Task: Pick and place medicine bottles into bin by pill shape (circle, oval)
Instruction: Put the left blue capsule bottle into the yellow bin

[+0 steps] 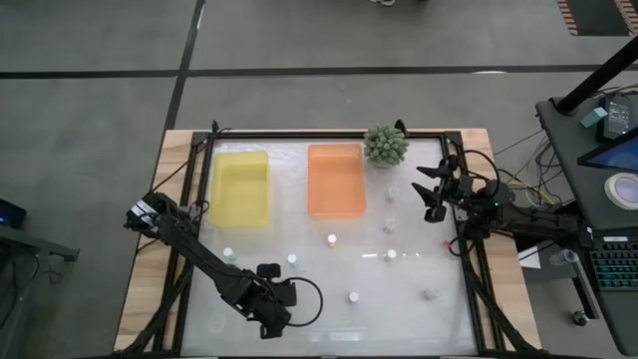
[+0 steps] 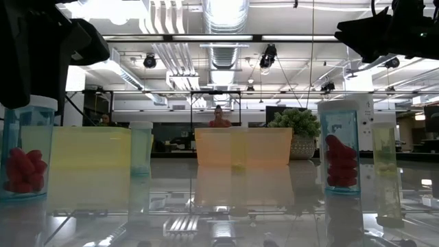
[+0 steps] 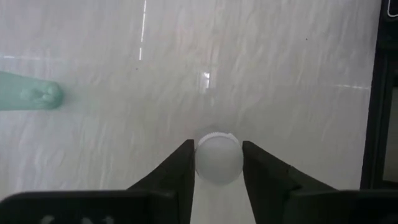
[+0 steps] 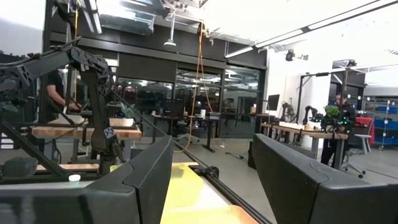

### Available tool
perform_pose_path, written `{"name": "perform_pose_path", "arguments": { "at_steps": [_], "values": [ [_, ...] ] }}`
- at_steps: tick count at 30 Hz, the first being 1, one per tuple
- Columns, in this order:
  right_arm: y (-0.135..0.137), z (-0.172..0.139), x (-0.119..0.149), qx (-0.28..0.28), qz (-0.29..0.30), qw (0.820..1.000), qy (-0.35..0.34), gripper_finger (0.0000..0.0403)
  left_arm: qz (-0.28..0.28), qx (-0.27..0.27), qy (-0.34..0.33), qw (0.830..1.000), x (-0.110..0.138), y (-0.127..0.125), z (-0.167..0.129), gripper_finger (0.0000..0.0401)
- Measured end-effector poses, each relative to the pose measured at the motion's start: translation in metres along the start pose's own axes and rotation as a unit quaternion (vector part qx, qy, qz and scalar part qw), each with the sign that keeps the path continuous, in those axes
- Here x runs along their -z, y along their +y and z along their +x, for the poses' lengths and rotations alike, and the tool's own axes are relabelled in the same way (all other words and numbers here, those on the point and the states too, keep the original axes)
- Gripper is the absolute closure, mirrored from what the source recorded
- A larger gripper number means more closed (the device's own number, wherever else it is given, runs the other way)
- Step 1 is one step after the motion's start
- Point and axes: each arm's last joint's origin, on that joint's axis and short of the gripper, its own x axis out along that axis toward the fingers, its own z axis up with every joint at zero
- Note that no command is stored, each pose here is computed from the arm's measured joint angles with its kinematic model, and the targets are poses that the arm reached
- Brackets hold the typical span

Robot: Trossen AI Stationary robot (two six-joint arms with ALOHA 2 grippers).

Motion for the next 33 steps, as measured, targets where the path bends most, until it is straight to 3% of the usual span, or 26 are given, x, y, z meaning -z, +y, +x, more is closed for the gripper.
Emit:
{"name": "perform_pose_path", "arguments": {
  "at_steps": [6,13,17,24,33],
  "values": [
    [0.000,0.000,0.000,0.000,0.000,1.000,0.000,0.0188,-0.002,0.007,-0.008,1.000,-0.008,-0.002,-0.012,0.0308],
    [0.000,0.000,0.000,0.000,0.000,1.000,0.000,0.0188,-0.019,0.009,-0.042,0.999,-0.025,0.020,-0.063,0.0310],
    [0.000,0.000,0.000,0.000,0.000,1.000,0.001,0.0188,-0.029,-0.011,-0.079,0.996,-0.030,0.055,-0.103,0.0310],
    [0.000,0.000,0.000,0.000,0.002,1.000,0.000,0.0188,-0.107,-0.117,-0.109,0.981,-0.023,0.141,-0.165,0.0310],
    [0.000,0.000,0.000,0.000,-0.005,1.000,0.000,0.0188,-0.216,-0.203,-0.141,0.945,-0.006,0.233,-0.200,0.0311]
  ]
}}
